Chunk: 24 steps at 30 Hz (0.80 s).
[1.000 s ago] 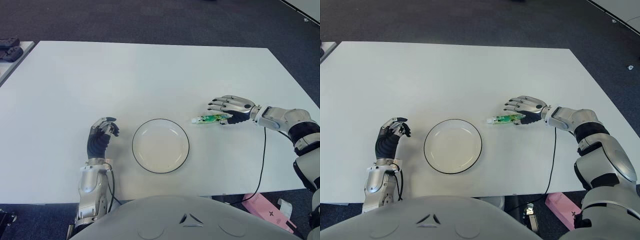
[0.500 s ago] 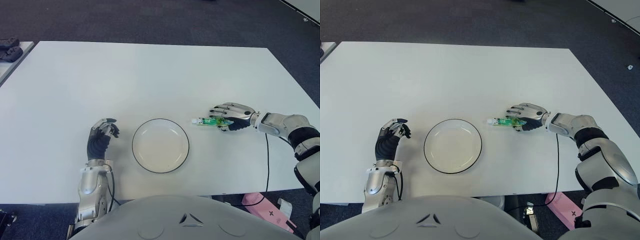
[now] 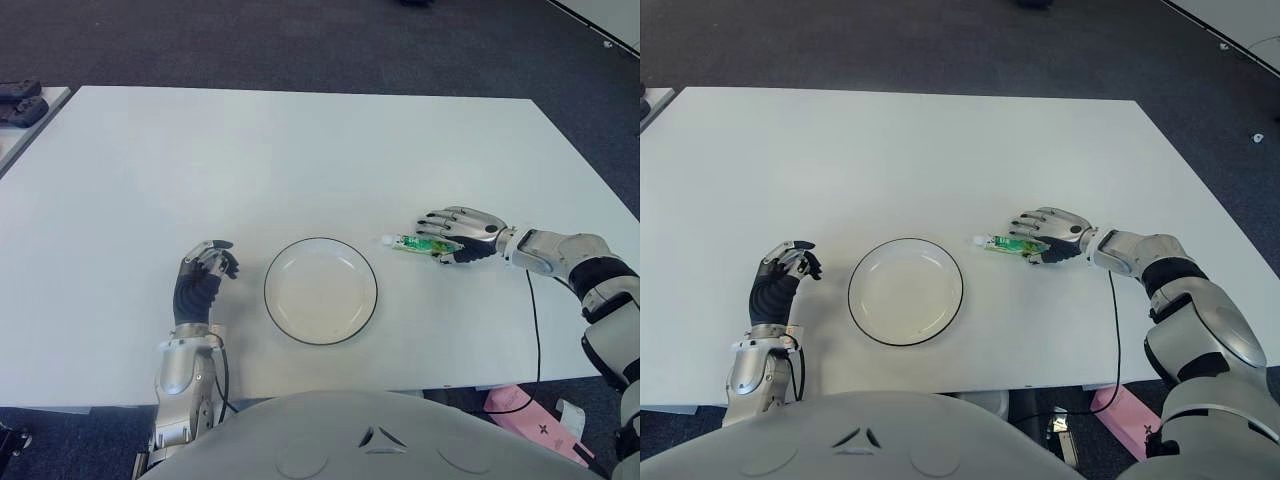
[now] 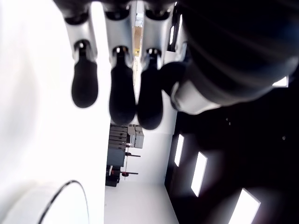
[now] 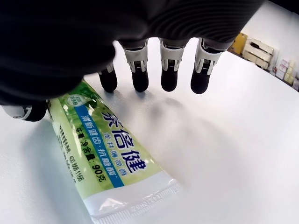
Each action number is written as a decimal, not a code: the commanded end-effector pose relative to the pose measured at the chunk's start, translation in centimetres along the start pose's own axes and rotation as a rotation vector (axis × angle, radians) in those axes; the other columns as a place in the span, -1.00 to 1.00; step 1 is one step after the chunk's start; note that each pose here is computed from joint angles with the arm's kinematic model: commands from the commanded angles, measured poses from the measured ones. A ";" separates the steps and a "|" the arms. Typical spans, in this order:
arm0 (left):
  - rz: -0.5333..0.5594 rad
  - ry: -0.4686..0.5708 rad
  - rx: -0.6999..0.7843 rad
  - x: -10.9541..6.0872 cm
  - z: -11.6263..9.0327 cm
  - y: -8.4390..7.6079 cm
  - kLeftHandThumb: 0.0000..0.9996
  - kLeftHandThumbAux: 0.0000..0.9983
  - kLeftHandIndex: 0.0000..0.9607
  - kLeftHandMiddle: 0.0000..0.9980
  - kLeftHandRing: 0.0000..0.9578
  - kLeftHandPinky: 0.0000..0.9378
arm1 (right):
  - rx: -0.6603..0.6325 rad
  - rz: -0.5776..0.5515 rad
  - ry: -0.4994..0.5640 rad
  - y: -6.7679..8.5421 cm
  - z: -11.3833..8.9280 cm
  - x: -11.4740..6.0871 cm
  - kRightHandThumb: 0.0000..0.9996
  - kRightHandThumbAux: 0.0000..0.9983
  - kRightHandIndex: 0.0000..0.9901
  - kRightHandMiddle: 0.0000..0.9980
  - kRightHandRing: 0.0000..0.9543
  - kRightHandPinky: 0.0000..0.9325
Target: Put the toothpaste on the table into the plate.
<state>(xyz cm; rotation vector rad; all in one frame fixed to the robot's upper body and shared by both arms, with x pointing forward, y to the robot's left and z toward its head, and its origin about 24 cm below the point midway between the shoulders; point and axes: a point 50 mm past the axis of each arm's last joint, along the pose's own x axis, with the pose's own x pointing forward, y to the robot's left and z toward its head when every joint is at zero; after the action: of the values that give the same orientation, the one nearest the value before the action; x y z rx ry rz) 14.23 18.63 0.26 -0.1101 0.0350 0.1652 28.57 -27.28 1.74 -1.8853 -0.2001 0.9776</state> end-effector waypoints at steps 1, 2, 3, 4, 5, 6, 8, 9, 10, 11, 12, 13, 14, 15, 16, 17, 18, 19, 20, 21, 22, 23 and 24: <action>0.016 0.012 0.000 -0.1 -0.1 0.1 0.41 0.44 -0.09 0.26 0.32 0.35 | 0.008 0.133 -0.047 3.2 2.7 0.9 -0.10 -0.76 -1.00 -1.00 -1.00 -1.00; 0.016 0.010 0.002 -0.1 0.0 0.2 0.41 0.44 -0.09 0.26 0.32 0.35 | 0.017 0.132 -0.031 3.6 2.8 1.0 -0.11 -0.76 -1.00 -1.00 -1.00 -1.00; 0.015 0.009 0.003 -0.1 0.0 0.2 0.41 0.44 -0.09 0.26 0.32 0.34 | 0.024 0.131 -0.020 3.9 3.0 1.1 -0.11 -0.77 -1.00 -1.00 -1.00 -1.00; 0.017 0.009 0.003 -0.1 0.0 0.2 0.41 0.44 -0.09 0.26 0.32 0.34 | 0.032 0.128 -0.007 4.2 3.1 1.1 -0.11 -0.78 -1.00 -1.00 -1.00 -1.00; 0.018 0.010 0.004 -0.1 0.0 0.2 0.41 0.44 -0.09 0.26 0.32 0.34 | 0.036 0.126 0.001 4.3 3.2 1.2 -0.11 -0.78 -1.00 -1.00 -1.00 -1.00; 0.021 0.014 0.005 -0.1 0.0 0.2 0.41 0.44 -0.09 0.26 0.32 0.34 | 0.043 0.119 0.012 4.5 3.3 1.2 -0.11 -0.78 -1.00 -1.00 -1.00 -1.00; 0.024 0.019 0.007 -0.1 0.0 0.2 0.41 0.44 -0.09 0.26 0.32 0.35 | 0.056 0.105 0.031 4.7 3.4 1.2 -0.10 -0.79 -1.00 -1.00 -1.00 -1.00; 0.025 0.021 0.008 -0.1 0.0 0.3 0.41 0.44 -0.09 0.26 0.32 0.35 | 0.062 0.099 0.038 4.8 3.4 1.2 -0.08 -0.79 -1.00 -1.00 -1.00 -1.00; 0.026 0.024 0.009 -0.1 0.0 0.3 0.41 0.44 -0.09 0.26 0.32 0.35 | 0.071 0.087 0.049 4.9 3.4 1.2 -0.08 -0.79 -1.00 -1.00 -1.00 -1.00; 0.027 0.026 0.010 -0.1 0.0 0.3 0.41 0.44 -0.09 0.26 0.32 0.35 | 0.077 0.078 0.056 4.9 3.5 1.2 -0.07 -0.79 -1.00 -1.00 -1.00 -1.00; 0.026 0.025 0.009 -0.1 0.0 0.3 0.41 0.44 -0.09 0.26 0.32 0.36 | 0.082 0.066 0.063 4.9 3.5 1.2 -0.07 -0.78 -1.00 -1.00 -1.00 -1.00; 0.025 0.024 0.009 -0.1 0.0 0.3 0.41 0.44 -0.09 0.26 0.32 0.36 | 0.085 0.057 0.068 5.0 3.5 1.3 -0.06 -0.78 -1.00 -1.00 -1.00 -1.00; 0.024 0.023 0.008 -0.1 0.0 0.3 0.41 0.44 -0.09 0.26 0.32 0.36 | 0.089 0.040 0.074 5.0 3.6 1.3 -0.04 -0.76 -1.00 -1.00 -1.00 -1.00; 0.022 0.022 0.008 -0.1 0.0 0.3 0.41 0.44 -0.09 0.26 0.33 0.36 | 0.091 0.028 0.078 5.0 3.7 1.4 -0.04 -0.76 -1.00 -1.00 -1.00 -1.00; 0.022 0.022 0.007 -0.1 0.0 0.3 0.41 0.44 -0.09 0.26 0.33 0.36 | 0.101 -0.005 0.084 4.9 3.9 1.4 -0.03 -0.75 -1.00 -1.00 -1.00 -1.00; 0.021 0.022 0.007 -0.1 0.0 0.4 0.41 0.44 -0.09 0.26 0.33 0.36 | 0.107 -0.029 0.088 4.9 4.1 1.5 0.00 -0.70 -1.00 -1.00 -1.00 -1.00; 0.022 0.023 0.006 -0.1 0.0 0.4 0.41 0.44 -0.09 0.26 0.33 0.36 | 0.122 -0.068 0.094 4.8 4.2 1.5 0.01 -0.68 -1.00 -1.00 -1.00 -1.00; 0.022 0.023 0.006 -0.1 0.0 0.4 0.41 0.44 -0.09 0.27 0.33 0.36 | 0.132 -0.094 0.099 4.7 4.3 1.5 0.06 -0.60 -1.00 -1.00 -1.00 -1.00; 0.023 0.024 0.005 -0.1 0.0 0.4 0.41 0.44 -0.09 0.27 0.33 0.36 | 0.142 -0.119 0.103 4.6 4.4 1.4 0.07 -0.57 -1.00 -1.00 -1.00 -1.00; 0.026 0.027 0.008 -0.1 0.0 0.5 0.41 0.44 -0.09 0.27 0.33 0.36 | 0.159 -0.149 0.119 4.6 4.4 1.4 0.11 -0.51 -0.98 -1.00 -1.00 -1.00; 0.028 0.029 0.010 -0.1 0.0 0.5 0.41 0.44 -0.09 0.27 0.33 0.36 | 0.170 -0.167 0.131 4.6 4.4 1.4 0.15 -0.44 -0.93 -0.98 -1.00 -0.92; 0.032 0.032 0.013 -0.1 0.0 0.5 0.41 0.44 -0.09 0.27 0.33 0.36 | 0.182 -0.186 0.144 4.5 4.5 1.4 0.16 -0.42 -0.91 -0.97 -1.00 -0.90; 0.035 0.034 0.015 -0.1 0.0 0.5 0.41 0.44 -0.09 0.26 0.33 0.36 | 0.188 -0.197 0.151 4.6 4.5 1.3 0.20 -0.38 -0.86 -0.93 -0.96 -0.81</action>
<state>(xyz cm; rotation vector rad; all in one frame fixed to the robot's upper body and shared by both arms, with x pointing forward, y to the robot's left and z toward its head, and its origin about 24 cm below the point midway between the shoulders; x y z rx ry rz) 14.06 18.97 0.23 -0.1033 0.0565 0.1834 26.75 -26.77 -1.34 -1.7413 -0.2491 0.6449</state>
